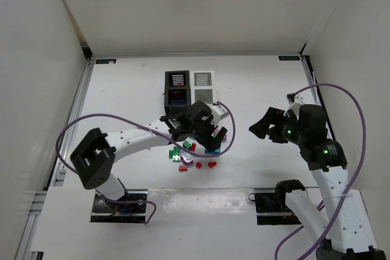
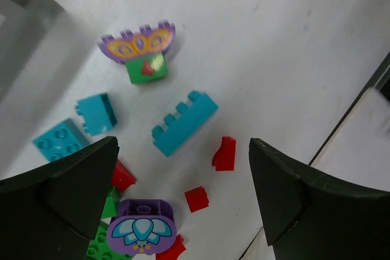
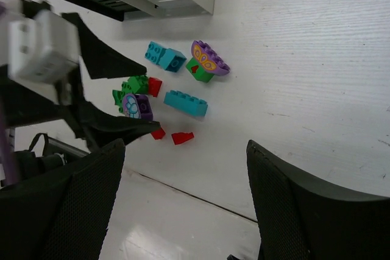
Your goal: Sort the legos into containers by color
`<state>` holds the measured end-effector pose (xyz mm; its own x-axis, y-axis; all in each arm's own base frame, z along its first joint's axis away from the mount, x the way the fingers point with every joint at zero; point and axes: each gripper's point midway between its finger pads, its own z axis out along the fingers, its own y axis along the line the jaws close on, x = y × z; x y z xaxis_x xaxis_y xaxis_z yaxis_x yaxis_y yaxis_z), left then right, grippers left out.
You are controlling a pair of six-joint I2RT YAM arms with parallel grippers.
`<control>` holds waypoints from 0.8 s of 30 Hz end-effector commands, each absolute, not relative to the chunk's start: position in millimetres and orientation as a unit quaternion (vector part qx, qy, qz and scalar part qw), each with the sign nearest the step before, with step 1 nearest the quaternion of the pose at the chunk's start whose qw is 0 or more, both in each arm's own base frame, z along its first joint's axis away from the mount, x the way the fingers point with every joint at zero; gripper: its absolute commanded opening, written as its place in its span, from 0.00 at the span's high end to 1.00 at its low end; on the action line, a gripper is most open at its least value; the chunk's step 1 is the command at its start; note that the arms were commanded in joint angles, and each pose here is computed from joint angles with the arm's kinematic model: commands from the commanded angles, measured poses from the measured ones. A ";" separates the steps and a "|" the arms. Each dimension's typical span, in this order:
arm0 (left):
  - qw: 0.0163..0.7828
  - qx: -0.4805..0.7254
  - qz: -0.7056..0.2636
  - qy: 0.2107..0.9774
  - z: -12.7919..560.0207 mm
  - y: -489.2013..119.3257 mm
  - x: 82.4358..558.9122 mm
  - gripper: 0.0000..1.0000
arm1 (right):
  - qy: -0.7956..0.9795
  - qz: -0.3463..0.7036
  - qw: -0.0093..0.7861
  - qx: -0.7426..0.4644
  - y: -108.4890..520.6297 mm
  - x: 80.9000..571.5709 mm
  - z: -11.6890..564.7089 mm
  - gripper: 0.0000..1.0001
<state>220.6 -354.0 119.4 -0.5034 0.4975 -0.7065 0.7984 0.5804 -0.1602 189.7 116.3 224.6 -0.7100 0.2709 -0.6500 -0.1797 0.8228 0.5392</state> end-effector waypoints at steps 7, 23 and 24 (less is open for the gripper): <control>0.257 0.457 -0.274 0.806 80.5 -359.8 206.8 0.00 | 0.884 0.301 0.356 0.019 120.2 193.9 208.3 0.17; 0.223 0.477 -0.204 0.825 46.2 -358.3 212.7 0.22 | 0.885 0.306 0.350 0.029 116.0 197.3 201.2 0.17; 0.220 0.477 -0.201 0.827 43.7 -358.4 212.9 0.24 | 0.886 0.305 0.349 0.029 115.5 197.5 200.4 0.17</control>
